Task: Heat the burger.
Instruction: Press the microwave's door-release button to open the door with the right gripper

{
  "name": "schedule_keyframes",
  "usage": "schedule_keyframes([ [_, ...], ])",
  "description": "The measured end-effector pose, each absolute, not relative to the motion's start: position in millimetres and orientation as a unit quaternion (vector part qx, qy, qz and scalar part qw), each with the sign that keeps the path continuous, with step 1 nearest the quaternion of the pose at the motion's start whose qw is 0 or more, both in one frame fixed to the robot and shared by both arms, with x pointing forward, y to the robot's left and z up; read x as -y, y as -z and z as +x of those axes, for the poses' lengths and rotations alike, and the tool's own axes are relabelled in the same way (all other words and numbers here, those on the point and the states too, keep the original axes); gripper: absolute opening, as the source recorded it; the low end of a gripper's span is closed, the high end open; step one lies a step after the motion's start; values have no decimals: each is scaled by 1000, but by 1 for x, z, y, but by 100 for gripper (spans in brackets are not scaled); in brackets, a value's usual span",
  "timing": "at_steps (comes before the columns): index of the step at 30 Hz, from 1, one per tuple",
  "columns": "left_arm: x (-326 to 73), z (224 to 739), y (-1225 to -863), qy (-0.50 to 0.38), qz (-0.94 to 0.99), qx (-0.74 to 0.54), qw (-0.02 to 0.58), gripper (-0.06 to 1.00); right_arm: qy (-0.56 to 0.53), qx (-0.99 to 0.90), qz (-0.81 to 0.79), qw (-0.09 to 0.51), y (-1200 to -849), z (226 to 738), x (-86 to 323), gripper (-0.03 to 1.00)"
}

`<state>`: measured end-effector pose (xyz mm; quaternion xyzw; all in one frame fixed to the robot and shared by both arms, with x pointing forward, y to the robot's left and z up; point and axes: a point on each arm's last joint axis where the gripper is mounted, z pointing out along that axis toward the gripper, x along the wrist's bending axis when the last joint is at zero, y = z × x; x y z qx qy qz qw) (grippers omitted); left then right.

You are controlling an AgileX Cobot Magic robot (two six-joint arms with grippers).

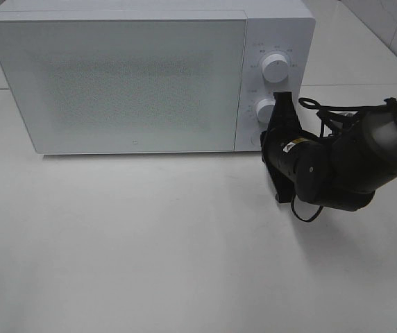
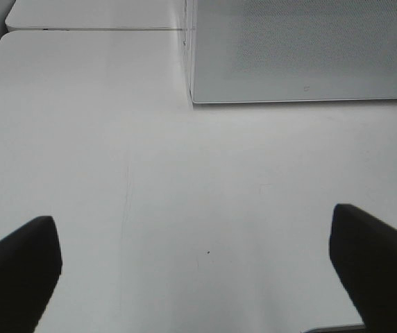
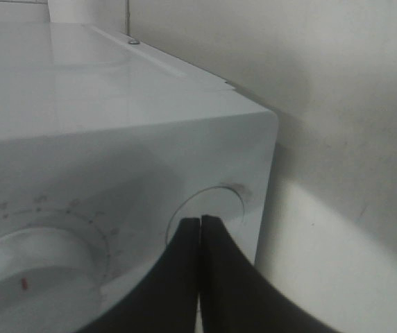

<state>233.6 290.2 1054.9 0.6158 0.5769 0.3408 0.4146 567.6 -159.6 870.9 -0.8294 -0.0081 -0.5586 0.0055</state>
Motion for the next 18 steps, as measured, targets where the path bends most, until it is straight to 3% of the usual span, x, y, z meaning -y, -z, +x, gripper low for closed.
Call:
schedule_keyframes([
  [18, -290, 234, -1055, -341, 616, -577, 415, 99, 549, 8, -836, -8, -867, 581, 161, 1],
])
